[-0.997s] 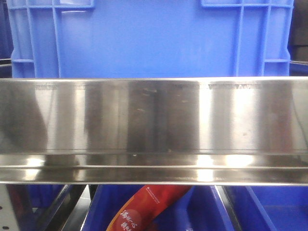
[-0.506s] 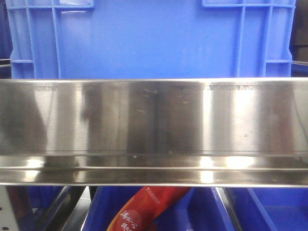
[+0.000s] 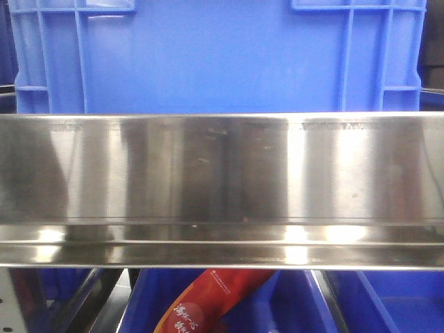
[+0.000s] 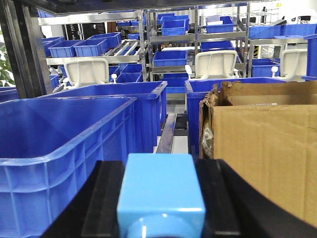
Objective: Grab block from conveyor and place in blue bin
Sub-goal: 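Move both grippers with blocks over an open blue bin, then open both grippers to drop the blocks into the blue bin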
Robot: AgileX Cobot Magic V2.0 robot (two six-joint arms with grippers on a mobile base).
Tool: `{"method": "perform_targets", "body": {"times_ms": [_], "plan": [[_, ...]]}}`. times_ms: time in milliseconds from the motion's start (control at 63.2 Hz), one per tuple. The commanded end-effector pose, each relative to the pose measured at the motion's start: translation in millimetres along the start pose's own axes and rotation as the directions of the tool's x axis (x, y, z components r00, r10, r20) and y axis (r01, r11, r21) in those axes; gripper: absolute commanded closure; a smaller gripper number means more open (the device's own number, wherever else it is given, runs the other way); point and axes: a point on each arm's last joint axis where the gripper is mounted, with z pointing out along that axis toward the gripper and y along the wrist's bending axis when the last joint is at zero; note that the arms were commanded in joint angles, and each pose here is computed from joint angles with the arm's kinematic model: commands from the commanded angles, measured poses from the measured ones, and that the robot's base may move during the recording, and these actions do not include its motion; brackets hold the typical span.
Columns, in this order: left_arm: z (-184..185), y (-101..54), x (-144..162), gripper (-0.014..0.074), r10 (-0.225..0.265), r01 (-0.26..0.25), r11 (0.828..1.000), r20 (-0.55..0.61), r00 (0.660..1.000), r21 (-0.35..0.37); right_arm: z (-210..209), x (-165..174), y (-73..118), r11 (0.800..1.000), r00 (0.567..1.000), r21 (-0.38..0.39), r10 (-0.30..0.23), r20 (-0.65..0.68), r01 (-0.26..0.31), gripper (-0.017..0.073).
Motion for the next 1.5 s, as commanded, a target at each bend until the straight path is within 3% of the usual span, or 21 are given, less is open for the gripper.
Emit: {"method": "perform_targets", "body": {"times_ms": [0,111,206,253,395,585,775,981,1060,1123,1202,1250,1487], "plan": [[-4,-1.0,-10,0.0705,-0.014,0.014,1.000,-0.005,1.000,0.004,0,-3,0.1,1.000,1.000,-0.001,0.001,0.027,-0.001,0.0713],[-3,-1.6,-14,0.0705,-0.020,0.020,1.000,-0.026,0.999,0.009,0,-3,0.7,1.000,0.999,-0.008,0.021,0.028,-0.020,0.0713],[3,-2.1,-16,0.0705,-0.019,0.020,1.000,-0.087,0.996,0.013,-1,-9,4.2,0.991,0.991,-0.048,0.125,0.045,-0.123,0.0713],[7,-2.3,-19,0.0705,-0.013,0.014,1.000,-0.111,0.994,0.015,0,-14,6.5,0.987,0.988,-0.064,0.151,0.023,-0.150,0.0713],[28,-4.6,-31,0.0705,0.064,-0.057,0.997,-0.131,0.989,0.061,12,-29,8.9,0.991,0.993,-0.068,0.113,-0.039,-0.115,0.0713],[64,-20.7,-51,0.0705,0.060,-0.022,0.979,-0.182,0.981,0.205,44,-63,11.6,0.989,0.991,-0.078,0.117,-0.067,-0.122,0.0713],[107,-57.0,-66,0.0705,0.067,0.020,0.922,-0.210,0.975,0.387,90,-84,23.0,0.979,0.982,-0.152,0.116,-0.149,-0.139,0.0713],[146,-105.4,-70,0.0705,0.057,0.048,0.855,-0.185,0.981,0.516,132,-91,53.9,0.944,0.979,-0.289,0.110,-0.173,-0.157,0.0713],[162,-120.2,-67,0.0705,0.044,0.071,0.844,-0.202,0.978,0.531,148,-87,69.3,0.928,0.977,-0.335,0.109,-0.181,-0.165,0.0713],[174,-130.0,-62,0.0705,0.006,0.133,0.837,-0.253,0.968,0.531,159,-81,81.6,0.916,0.976,-0.366,0.093,-0.197,-0.161,0.0713],[189,-141.0,-53,0.0705,-0.050,0.222,0.825,-0.325,0.945,0.519,176,-70,92.8,0.916,0.984,-0.391,0.017,-0.178,-0.087,0.0713],[195,-144.8,-49,0.0705,-0.050,0.229,0.826,-0.338,0.940,0.516,183,-64,96.5,0.916,0.984,-0.396,-0.012,-0.176,-0.060,0.0713],[215,-158.1,-21,0.0705,-0.010,0.231,0.833,-0.404,0.915,0.503,211,-37,103.8,0.924,0.968,-0.377,-0.035,-0.247,-0.063,0.0713]]}}
